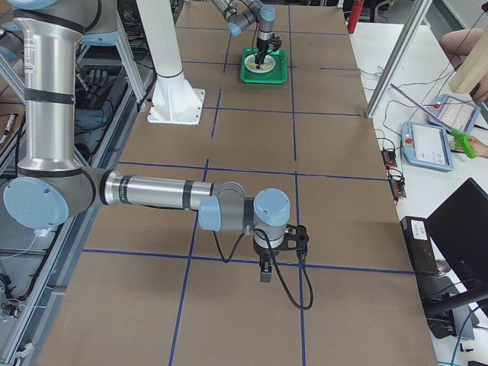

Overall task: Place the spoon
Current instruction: 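Lower the left gripper and close it on the yellow spoon handle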

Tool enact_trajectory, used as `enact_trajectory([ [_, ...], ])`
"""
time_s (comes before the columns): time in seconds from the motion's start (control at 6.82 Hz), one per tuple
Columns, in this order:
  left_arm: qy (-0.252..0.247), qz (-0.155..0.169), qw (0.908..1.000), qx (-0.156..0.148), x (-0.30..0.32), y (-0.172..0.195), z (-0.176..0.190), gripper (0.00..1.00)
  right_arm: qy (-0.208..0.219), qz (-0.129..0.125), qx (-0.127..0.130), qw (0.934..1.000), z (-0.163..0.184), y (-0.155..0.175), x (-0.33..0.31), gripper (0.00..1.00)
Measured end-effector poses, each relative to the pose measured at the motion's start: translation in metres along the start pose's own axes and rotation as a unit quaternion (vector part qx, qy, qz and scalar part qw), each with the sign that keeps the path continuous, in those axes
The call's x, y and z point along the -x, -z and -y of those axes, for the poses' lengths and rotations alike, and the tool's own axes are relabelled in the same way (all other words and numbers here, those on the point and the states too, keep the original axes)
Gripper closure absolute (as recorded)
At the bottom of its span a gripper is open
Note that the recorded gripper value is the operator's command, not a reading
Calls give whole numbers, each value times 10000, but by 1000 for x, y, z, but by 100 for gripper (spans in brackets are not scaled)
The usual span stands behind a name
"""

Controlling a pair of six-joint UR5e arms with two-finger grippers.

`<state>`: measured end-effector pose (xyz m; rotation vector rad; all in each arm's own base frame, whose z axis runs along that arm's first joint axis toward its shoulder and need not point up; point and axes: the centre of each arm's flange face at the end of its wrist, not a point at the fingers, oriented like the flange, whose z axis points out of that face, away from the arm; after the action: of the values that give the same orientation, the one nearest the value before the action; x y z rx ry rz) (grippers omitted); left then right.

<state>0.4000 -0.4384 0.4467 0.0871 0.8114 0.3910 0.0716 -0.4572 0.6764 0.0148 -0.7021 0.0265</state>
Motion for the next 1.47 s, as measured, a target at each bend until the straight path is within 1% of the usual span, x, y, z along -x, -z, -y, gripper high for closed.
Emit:
enact_trajectory([
  [0.15, 2, -4, 10000, 16, -1, -1, -1, 63, -2, 1, 2, 10000, 0, 0, 0, 0],
  [0.29, 1, -7, 10000, 29, -1, -2, -1, 92, -3, 3, 4, 10000, -1, 0, 0, 0],
  [0.44, 1, -12, 10000, 41, -1, -2, -1, 100, -3, 3, 3, 10000, 0, 0, 0, 0],
  [0.88, -3, -38, 10000, 30, -2, 3, -2, 100, -2, 3, 2, 10000, 0, 0, 0, 0],
  [1.17, 166, -50, 9998, -26, 1, 12, -5, 100, -4, 3, 4, 10000, -1, 0, 0, 0],
  [1.32, 509, -110, 9986, -83, 0, 22, -4, 100, -4, 3, 4, 10000, -1, 0, 0, 0],
  [1.47, 1076, -264, 9938, -73, -8, 31, 2, 100, -4, 3, 4, 10000, -1, 0, 0, 0],
])
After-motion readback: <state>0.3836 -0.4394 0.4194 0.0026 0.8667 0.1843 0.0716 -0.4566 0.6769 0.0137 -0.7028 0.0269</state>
